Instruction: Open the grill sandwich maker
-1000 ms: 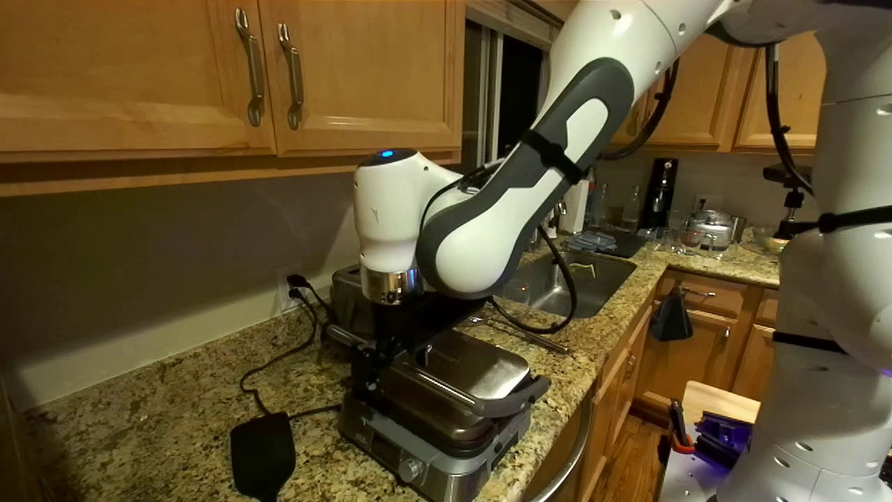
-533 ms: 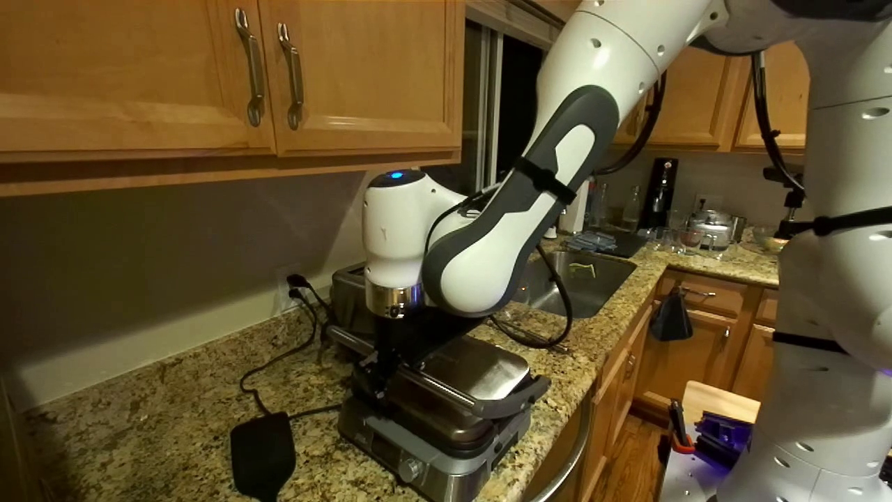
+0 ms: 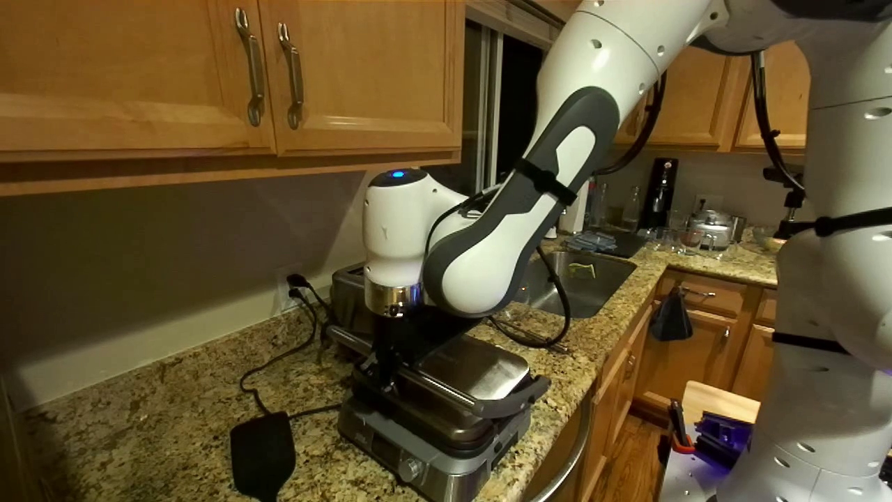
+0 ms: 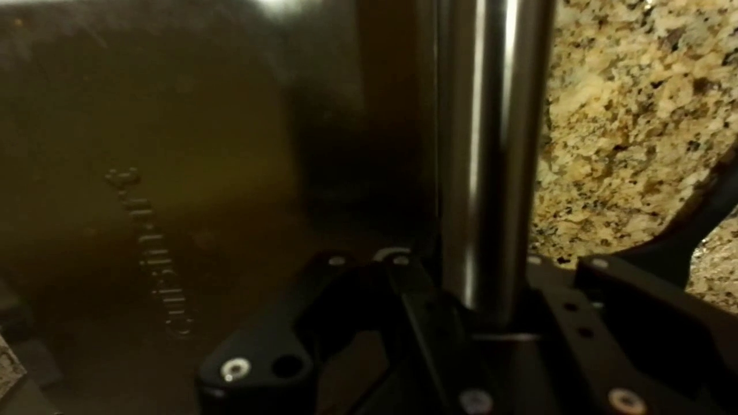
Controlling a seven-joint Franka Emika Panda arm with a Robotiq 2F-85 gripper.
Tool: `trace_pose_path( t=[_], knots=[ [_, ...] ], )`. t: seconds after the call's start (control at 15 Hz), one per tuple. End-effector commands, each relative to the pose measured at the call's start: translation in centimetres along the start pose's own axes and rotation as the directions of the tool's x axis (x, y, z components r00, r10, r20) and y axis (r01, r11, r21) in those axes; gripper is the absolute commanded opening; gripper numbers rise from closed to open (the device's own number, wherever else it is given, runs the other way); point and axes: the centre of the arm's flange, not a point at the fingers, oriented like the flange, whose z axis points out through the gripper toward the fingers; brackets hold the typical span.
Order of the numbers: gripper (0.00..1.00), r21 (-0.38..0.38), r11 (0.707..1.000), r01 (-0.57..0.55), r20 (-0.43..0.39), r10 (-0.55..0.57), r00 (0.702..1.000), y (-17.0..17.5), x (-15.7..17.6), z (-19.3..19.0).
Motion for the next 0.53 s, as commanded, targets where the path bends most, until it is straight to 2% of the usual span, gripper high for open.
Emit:
trace_pose_path(
  t=[0.0, 0.47],
  knots=[
    [0.02, -0.006, 1.0, 0.006, -0.019, -0.006, 1.0, -0.2, -0.8, -0.4],
    [0.04, -0.026, 1.0, 0.015, 0.005, -0.015, 1.0, 1.4, -0.2, -3.7]
  ],
)
